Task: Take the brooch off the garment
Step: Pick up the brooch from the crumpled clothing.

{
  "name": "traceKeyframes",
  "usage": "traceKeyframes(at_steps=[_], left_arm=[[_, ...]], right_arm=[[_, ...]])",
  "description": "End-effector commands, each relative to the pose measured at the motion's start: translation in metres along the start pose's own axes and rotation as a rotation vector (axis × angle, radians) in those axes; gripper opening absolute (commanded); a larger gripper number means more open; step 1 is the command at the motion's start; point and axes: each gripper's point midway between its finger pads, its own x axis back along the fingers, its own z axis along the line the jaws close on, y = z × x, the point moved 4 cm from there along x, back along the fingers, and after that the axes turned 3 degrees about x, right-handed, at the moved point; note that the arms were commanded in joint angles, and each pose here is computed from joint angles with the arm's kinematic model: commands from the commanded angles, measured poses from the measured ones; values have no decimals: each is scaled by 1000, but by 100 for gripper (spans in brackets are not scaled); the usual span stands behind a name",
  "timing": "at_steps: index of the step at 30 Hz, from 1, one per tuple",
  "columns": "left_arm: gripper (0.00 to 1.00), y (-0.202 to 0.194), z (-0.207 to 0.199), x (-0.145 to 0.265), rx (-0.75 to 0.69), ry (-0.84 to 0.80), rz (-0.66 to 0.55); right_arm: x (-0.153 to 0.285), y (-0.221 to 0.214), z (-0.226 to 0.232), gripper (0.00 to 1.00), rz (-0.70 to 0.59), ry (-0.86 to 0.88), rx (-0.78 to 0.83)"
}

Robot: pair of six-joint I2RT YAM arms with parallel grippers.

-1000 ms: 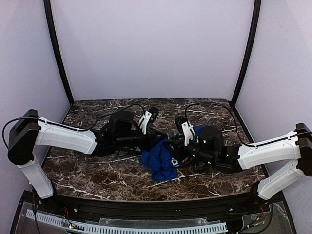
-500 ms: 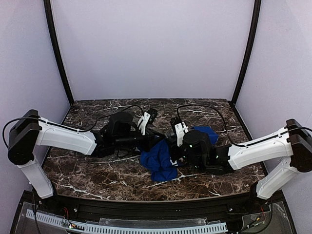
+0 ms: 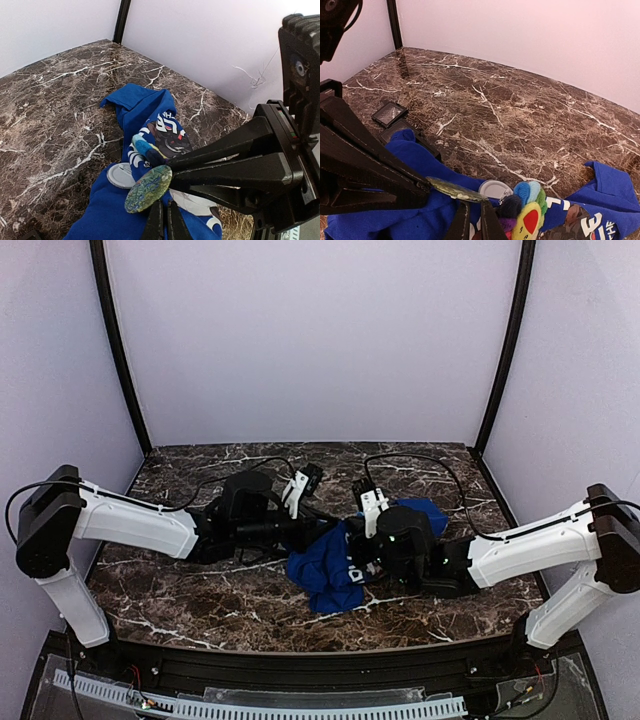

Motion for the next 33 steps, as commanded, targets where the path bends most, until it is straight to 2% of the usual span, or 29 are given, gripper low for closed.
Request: traceKeyframes(at_steps=[1, 4, 11, 17, 23, 28, 33], left_arm=[[1, 12, -10, 9, -24, -36, -43], [1, 11, -9, 9, -29, -32, -37], [1, 6, -2, 12, -55, 18, -25], [1, 8, 3, 14, -103, 63, -14], [1, 7, -3, 13, -143, 24, 19], [1, 7, -15, 15, -177, -58, 37], [1, 6, -21, 20, -197, -93, 60]], right_arm=[[3, 10, 6, 6, -51, 48, -11], [5, 10, 9, 0, -61, 82, -2], [10, 9, 12, 0, -67, 133, 46], [21, 10, 15, 25, -36, 206, 103], [33, 15, 6, 43, -25, 220, 114], [30, 10, 2, 48, 7, 194, 155], [29, 5, 9, 48, 32, 246, 198]])
